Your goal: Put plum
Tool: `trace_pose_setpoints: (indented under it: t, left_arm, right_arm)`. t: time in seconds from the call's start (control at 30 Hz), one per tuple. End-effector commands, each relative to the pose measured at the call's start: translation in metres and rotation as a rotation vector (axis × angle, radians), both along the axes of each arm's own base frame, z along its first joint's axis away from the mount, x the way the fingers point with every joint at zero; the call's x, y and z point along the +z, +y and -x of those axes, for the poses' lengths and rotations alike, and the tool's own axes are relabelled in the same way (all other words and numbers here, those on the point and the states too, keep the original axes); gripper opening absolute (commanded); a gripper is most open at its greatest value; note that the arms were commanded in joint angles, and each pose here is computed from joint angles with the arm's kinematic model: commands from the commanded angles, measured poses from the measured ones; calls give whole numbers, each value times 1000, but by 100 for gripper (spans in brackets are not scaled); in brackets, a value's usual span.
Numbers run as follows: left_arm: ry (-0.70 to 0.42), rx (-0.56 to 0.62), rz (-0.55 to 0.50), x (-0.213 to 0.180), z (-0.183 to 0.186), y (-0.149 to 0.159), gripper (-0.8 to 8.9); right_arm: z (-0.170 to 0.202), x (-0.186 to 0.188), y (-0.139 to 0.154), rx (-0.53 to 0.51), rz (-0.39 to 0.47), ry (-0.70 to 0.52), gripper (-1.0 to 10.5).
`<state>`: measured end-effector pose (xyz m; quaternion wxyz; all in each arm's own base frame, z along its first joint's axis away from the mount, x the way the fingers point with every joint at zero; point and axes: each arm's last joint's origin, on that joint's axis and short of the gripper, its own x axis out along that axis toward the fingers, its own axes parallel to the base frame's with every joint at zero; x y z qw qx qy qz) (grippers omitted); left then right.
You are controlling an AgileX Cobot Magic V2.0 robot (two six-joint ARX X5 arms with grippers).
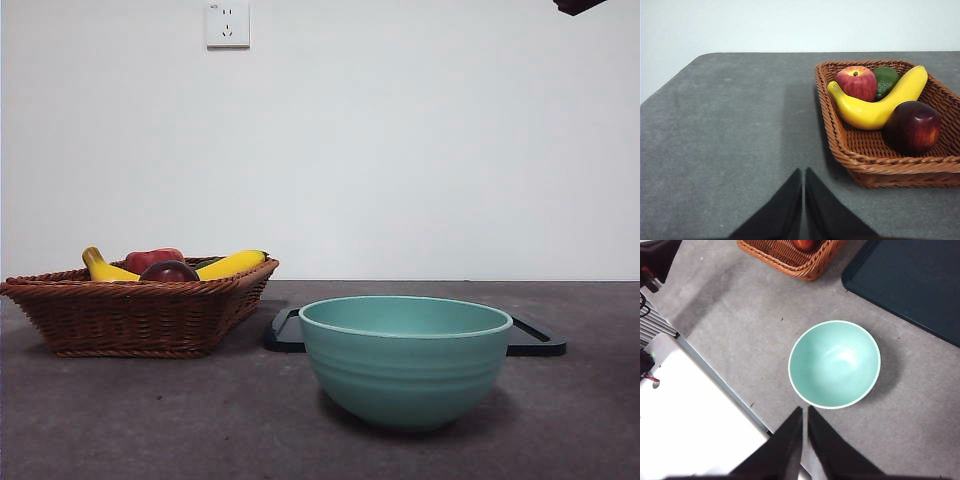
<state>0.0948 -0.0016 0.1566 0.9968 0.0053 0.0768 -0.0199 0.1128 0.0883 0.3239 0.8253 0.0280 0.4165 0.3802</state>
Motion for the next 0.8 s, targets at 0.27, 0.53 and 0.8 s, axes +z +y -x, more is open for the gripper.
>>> trace_pose_setpoints:
  t: [0.27,0.53,0.8]
  left_arm:
    - [26,1,2,-8,-1,0,9]
    - [26,1,2,-8,-1,0,9]
    - [26,1,2,-8,-1,0,9]
  right_arm:
    - [-1,5,2,16,-6,-24,5]
    - [-1,5,2,16,-6,-24,5]
    - [-1,5,2,41,9,-51,5]
